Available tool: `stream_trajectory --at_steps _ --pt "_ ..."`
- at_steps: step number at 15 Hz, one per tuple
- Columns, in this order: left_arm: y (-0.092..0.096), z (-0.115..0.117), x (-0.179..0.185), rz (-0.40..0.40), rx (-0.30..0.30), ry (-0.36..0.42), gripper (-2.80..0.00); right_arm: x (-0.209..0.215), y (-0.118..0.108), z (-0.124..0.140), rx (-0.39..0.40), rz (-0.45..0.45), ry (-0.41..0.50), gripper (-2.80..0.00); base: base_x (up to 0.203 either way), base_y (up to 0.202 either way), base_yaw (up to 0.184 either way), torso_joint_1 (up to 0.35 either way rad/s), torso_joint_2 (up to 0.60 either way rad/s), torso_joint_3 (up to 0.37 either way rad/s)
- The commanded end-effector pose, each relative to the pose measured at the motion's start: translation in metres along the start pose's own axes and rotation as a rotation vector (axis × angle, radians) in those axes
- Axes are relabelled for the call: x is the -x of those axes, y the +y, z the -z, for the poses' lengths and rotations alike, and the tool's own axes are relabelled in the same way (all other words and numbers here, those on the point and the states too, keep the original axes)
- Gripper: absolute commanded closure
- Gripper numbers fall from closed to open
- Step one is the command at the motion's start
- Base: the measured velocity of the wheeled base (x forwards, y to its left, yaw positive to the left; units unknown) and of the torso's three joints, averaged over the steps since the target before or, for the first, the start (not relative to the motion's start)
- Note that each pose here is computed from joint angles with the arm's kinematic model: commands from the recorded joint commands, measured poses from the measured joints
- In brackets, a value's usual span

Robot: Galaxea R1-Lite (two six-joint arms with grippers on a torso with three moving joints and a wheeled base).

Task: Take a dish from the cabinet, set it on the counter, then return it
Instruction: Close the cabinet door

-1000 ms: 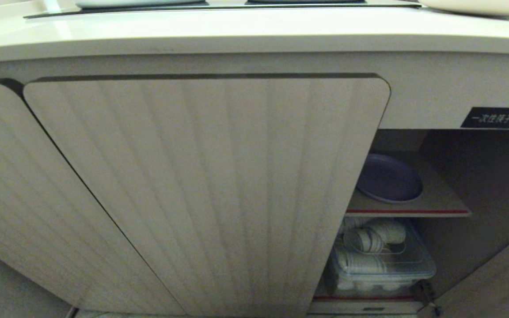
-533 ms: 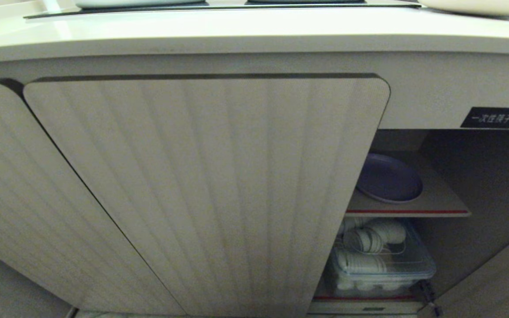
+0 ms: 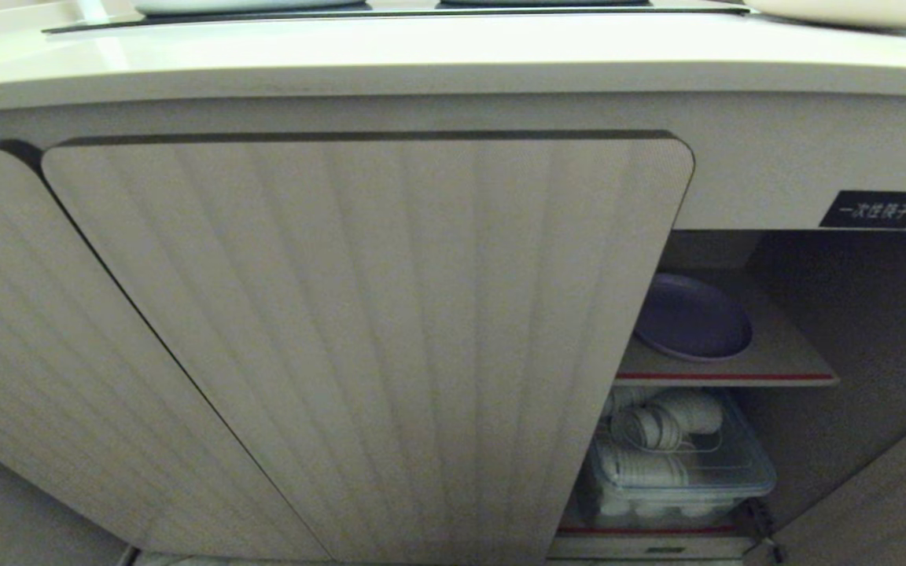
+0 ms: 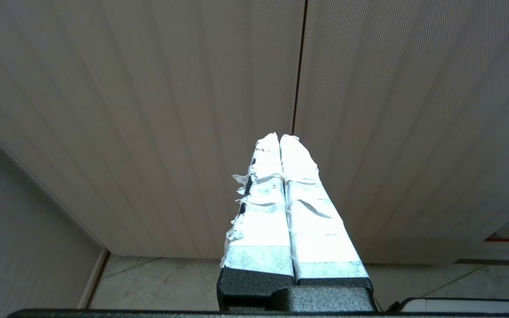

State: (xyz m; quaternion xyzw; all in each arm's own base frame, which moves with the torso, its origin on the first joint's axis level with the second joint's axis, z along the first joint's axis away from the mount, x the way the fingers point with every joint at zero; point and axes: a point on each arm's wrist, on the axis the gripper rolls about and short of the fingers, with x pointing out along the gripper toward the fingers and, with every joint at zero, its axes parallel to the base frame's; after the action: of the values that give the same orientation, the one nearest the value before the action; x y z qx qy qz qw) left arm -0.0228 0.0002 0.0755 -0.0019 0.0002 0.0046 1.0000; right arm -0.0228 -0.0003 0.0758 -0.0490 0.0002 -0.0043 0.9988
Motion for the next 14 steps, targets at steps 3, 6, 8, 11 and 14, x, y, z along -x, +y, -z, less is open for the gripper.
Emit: stream_trajectory --at_steps 3,6,8,11,14 --pt "0.0000 0.0000 0.0000 -0.001 0.001 0.000 0.00 0.0000 0.0001 0.0000 -0.007 -0.003 0.000 0.00 0.000 0.000 0.000 0.000 0.00 0.000" --pt "0.0000 0.0000 0.0000 -0.001 0.001 0.000 0.00 0.0001 0.0000 0.0000 -0.031 -0.002 0.000 0.00 0.000 0.000 0.000 0.000 0.00 0.000" --pt "0.0000 0.0000 0.0000 0.000 0.001 0.000 0.00 0.0000 0.0000 0.0000 -0.031 -0.002 0.001 0.00 0.000 0.000 0.000 0.000 0.00 0.000" --pt "0.0000 0.0000 0.0000 0.000 0.001 0.000 0.00 0.0000 0.0000 0.0000 -0.031 -0.002 0.001 0.00 0.000 0.000 0.000 0.000 0.00 0.000" --pt "0.0000 0.0000 0.0000 0.000 0.001 0.000 0.00 0.0000 0.0000 0.0000 -0.031 -0.002 0.001 0.00 0.000 0.000 0.000 0.000 0.00 0.000"
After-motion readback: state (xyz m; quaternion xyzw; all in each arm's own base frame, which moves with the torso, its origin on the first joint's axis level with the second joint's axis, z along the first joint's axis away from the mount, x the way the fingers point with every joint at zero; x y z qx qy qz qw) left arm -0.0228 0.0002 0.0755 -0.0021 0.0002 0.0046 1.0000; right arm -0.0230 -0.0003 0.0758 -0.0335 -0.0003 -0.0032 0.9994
